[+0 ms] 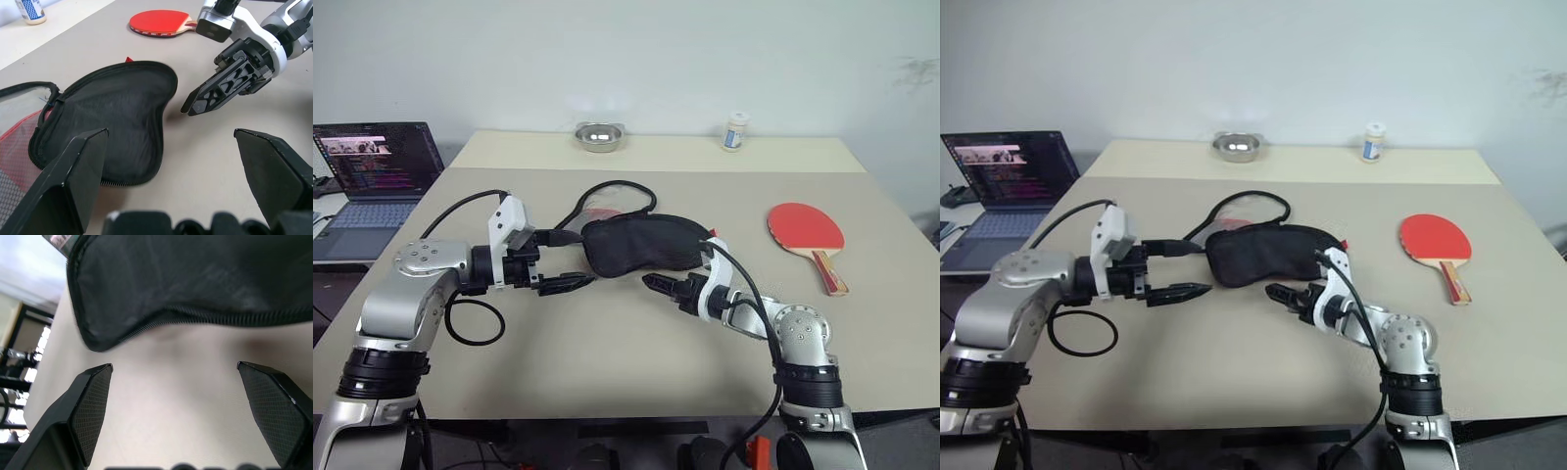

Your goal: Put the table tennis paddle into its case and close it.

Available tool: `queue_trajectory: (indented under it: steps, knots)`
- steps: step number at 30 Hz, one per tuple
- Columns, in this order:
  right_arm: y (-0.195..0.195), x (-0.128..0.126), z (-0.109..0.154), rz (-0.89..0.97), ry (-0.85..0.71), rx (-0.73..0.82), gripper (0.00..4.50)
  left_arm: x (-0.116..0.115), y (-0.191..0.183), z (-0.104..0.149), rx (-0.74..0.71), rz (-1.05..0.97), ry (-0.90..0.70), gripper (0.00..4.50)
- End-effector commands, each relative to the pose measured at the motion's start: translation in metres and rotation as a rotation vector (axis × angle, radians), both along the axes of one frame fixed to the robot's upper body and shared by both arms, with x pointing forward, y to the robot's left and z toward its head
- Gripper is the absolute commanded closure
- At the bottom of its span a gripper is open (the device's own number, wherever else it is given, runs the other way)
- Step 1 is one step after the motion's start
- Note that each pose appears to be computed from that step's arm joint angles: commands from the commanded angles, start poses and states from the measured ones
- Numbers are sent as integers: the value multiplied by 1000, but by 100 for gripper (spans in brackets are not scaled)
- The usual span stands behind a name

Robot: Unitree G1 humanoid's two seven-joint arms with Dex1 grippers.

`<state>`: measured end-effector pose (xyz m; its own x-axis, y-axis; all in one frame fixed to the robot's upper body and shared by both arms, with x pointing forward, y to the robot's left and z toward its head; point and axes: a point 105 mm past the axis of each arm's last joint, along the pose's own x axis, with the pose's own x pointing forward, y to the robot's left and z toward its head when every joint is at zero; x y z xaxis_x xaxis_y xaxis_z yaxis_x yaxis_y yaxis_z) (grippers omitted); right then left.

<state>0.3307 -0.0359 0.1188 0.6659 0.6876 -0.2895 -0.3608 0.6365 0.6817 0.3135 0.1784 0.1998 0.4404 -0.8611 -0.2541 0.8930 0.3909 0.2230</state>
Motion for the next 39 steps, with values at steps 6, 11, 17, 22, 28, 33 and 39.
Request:
queue_trajectory:
  steps: [6,11,17,22,28,33,39]
  knots:
    - [6,16,22,-71,-27,121,0,1,-2,8,8,-19,-39,3]
    - [17,25,18,-91,9,158,0,3,-2,8,13,-22,-41,3]
    - [30,29,10,-105,32,154,0,2,-3,5,17,-23,-40,3]
    - [38,39,20,-172,24,250,19,2,-2,4,19,-18,-41,1]
    - [44,53,42,-214,-21,344,188,4,-5,3,16,-21,-40,0]
    - [38,48,50,-175,-22,363,359,5,-7,1,13,-26,-40,0]
    - [19,33,72,-73,-49,360,444,3,-12,-1,3,-39,-36,0]
